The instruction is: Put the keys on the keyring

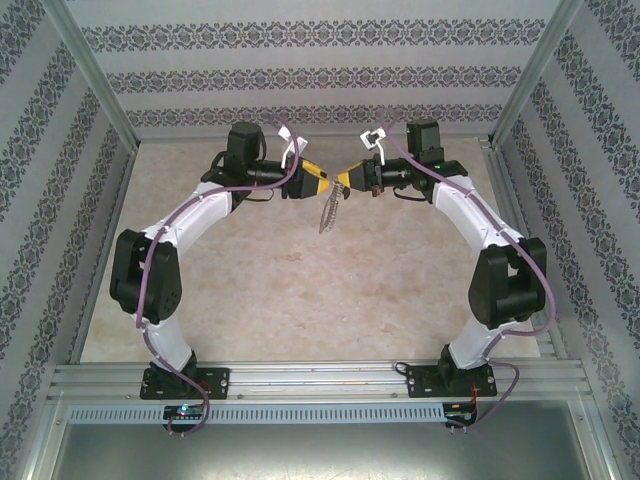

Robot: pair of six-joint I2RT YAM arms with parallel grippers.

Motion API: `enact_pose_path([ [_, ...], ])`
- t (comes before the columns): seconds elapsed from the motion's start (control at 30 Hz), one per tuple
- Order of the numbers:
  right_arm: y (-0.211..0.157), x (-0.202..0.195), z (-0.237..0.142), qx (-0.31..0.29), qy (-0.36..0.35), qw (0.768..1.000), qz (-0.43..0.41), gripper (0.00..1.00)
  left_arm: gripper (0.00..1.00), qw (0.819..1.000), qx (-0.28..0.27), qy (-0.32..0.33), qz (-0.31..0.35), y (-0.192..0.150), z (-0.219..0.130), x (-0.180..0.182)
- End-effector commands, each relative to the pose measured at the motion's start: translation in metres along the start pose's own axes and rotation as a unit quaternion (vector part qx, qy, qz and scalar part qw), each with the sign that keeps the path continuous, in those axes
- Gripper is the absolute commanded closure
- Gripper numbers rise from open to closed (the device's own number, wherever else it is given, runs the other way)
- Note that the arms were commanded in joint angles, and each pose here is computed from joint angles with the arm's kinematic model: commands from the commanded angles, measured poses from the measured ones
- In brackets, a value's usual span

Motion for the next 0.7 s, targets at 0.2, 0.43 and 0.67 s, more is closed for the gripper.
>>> enact_pose_path([
  [0.2,0.016,0.006,0.005,-0.009,0.026,0.999,-0.038,1.00,0.50,1.000,-0.005,-0.008,-0.003,0.008,-0.001,0.018],
  [0.43,0.015,0.009,0.013,-0.005,0.028,0.999,-0.045,1.00,0.50,1.000,-0.010,-0.022,-0.008,0.014,0.000,0.018],
  [0.67,0.015,0.013,0.019,-0.002,0.029,0.998,-0.051,1.00,0.57,0.999,-0.013,-0.041,-0.015,0.012,0.000,0.015],
])
Point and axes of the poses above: each hand's point on the last joint's axis, 136 mm out from that joint toward the fingers, its own z axis out along the fingers, its own x axis along the line the jaws close on, y = z × x, the point moved 3 cm from there along -z, back along the fingers, and after that the axes turned 10 degrees about -z, right-handed, at the moved point
